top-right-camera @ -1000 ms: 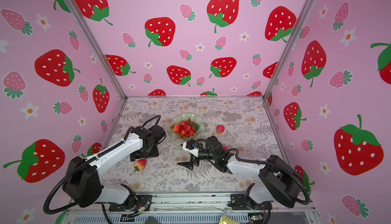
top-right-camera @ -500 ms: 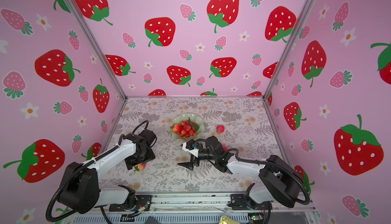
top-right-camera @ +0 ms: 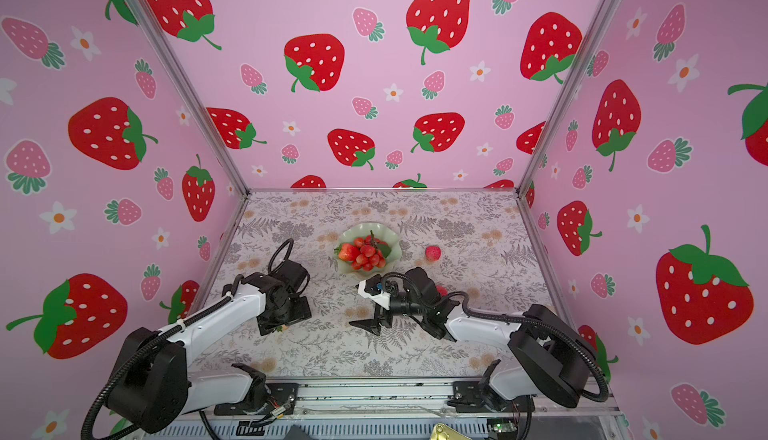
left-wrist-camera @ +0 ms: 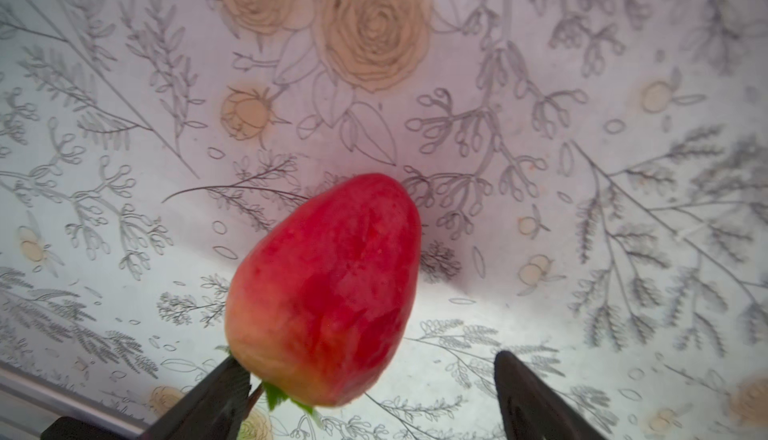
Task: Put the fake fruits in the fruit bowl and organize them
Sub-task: 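Grasp the pink-yellow wax apple on the table with the left gripper, then carry the wax apple into the bowl and open the left gripper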
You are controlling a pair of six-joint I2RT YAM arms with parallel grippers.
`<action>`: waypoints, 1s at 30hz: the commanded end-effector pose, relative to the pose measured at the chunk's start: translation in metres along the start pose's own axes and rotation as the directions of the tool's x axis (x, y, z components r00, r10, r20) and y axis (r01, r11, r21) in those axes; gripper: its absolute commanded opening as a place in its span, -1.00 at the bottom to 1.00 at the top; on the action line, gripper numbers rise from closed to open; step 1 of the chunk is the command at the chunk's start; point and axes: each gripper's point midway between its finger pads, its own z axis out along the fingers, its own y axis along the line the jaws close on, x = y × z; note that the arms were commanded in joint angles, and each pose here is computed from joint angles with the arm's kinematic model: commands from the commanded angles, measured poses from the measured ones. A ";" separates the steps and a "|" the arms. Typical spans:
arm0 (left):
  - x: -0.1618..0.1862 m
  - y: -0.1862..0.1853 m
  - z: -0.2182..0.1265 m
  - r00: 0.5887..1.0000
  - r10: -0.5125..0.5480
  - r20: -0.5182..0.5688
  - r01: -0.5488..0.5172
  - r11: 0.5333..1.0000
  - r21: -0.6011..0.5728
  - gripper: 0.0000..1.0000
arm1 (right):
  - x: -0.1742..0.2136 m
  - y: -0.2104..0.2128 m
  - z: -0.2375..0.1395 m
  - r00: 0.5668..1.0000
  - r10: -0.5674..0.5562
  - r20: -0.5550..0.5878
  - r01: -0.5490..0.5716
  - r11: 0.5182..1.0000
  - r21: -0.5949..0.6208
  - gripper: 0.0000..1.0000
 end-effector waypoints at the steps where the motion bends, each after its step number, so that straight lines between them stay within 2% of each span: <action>1: 0.000 -0.005 -0.002 0.999 0.038 0.010 -0.038 0.999 -0.009 0.85 | -0.007 0.000 0.004 0.999 -0.036 0.013 0.036 0.999 -0.023 0.99; 3: -0.004 0.002 -0.002 0.999 0.035 0.021 -0.034 0.997 -0.063 0.85 | -0.007 0.000 0.004 0.999 -0.036 0.011 0.036 0.999 -0.025 0.99; 10: -0.020 0.014 -0.009 0.994 0.038 0.101 -0.025 0.991 -0.130 0.82 | -0.005 0.000 0.005 0.999 -0.036 0.006 0.036 0.999 -0.023 0.99; 15: -0.021 0.009 0.006 0.998 0.048 0.029 -0.045 0.994 -0.099 0.80 | -0.004 0.000 0.006 0.999 -0.032 0.002 0.032 0.999 -0.028 0.99; 18: -0.024 0.004 0.010 0.998 0.066 0.023 -0.064 0.995 -0.082 0.75 | -0.004 -0.001 0.006 0.999 -0.033 0.000 0.033 0.999 -0.025 0.99; 25: -0.023 -0.005 0.017 0.997 0.078 0.016 -0.078 0.997 -0.018 0.46 | -0.007 -0.005 -0.001 1.000 -0.026 0.014 0.026 1.000 -0.009 0.99; 30: -0.019 -0.015 0.020 0.994 0.112 0.014 -0.113 0.993 0.043 0.22 | -0.011 -0.029 -0.021 0.997 0.052 0.065 -0.056 0.997 0.049 0.99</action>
